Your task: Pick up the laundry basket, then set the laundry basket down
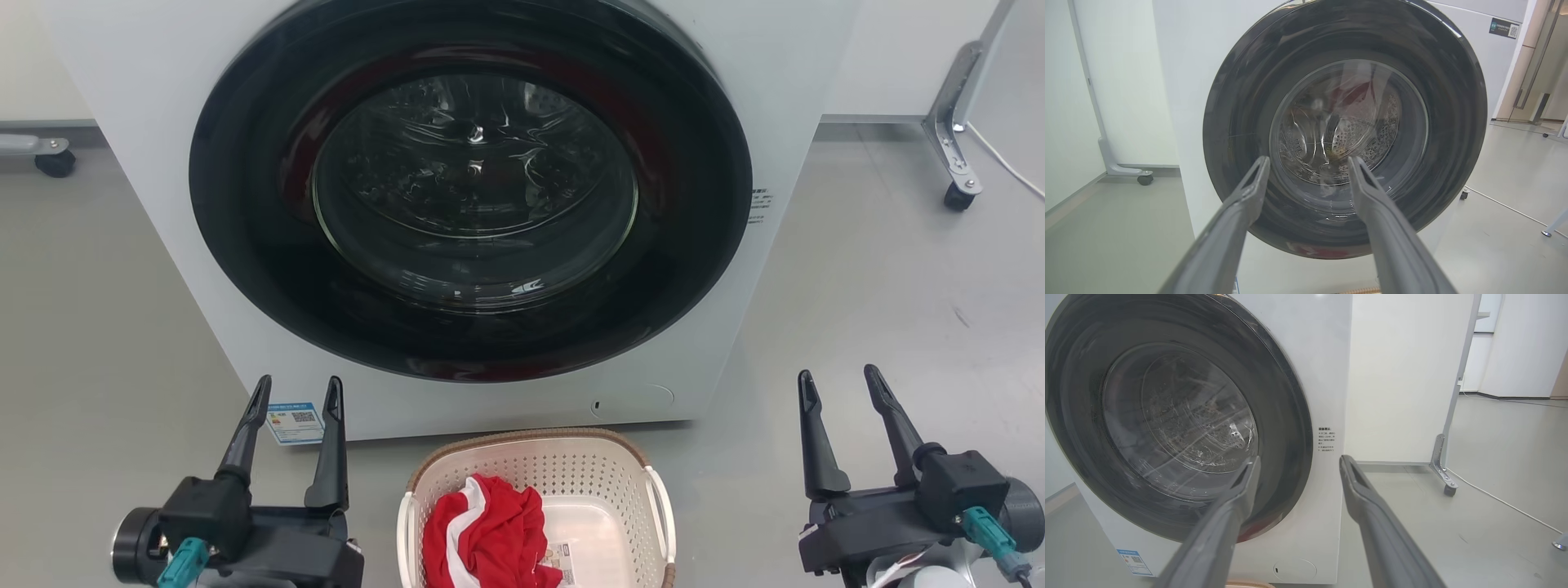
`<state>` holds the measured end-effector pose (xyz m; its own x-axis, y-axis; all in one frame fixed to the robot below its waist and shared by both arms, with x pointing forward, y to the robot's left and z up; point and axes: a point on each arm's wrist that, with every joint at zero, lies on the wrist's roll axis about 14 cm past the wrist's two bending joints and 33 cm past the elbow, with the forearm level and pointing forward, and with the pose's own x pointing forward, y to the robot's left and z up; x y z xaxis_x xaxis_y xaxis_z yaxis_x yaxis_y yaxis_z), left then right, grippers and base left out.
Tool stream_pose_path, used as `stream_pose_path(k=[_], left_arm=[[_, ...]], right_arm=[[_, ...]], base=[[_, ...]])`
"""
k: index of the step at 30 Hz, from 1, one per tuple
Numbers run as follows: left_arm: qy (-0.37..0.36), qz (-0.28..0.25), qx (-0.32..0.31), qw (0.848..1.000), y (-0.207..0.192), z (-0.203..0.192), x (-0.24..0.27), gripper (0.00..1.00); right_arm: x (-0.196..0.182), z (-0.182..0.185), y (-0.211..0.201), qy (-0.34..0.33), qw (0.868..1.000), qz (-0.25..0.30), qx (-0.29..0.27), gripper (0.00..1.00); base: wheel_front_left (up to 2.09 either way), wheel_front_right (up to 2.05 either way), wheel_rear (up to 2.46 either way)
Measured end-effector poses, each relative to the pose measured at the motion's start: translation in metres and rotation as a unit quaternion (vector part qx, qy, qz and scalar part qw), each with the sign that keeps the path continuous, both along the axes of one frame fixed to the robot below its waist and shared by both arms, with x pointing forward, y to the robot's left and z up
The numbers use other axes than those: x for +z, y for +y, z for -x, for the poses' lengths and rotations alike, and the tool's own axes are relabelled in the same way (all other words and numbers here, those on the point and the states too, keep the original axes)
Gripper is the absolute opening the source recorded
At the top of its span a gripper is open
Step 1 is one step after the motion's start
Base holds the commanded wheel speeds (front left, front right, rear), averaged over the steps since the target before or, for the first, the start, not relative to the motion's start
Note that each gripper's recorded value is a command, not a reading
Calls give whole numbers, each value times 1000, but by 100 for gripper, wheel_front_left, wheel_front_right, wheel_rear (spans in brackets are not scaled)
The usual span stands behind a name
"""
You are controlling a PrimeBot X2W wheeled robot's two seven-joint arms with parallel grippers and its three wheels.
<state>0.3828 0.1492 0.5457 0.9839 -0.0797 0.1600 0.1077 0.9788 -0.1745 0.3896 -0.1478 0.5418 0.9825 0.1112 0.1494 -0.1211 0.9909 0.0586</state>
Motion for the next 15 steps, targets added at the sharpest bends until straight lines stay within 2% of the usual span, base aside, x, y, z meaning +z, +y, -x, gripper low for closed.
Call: stream_pose_path(k=[5, 15], left_arm=[[-8, -24, 5, 1000, -1, 1, 1, 100], [12, -17, 12, 1000, 2, 2, -8, 100]], right_arm=[[3, 0, 0, -15, 999, 28, -3, 100], [-1, 0, -3, -9, 1000, 25, -10, 100]], base=[[0, 0, 0], [0, 0, 0]])
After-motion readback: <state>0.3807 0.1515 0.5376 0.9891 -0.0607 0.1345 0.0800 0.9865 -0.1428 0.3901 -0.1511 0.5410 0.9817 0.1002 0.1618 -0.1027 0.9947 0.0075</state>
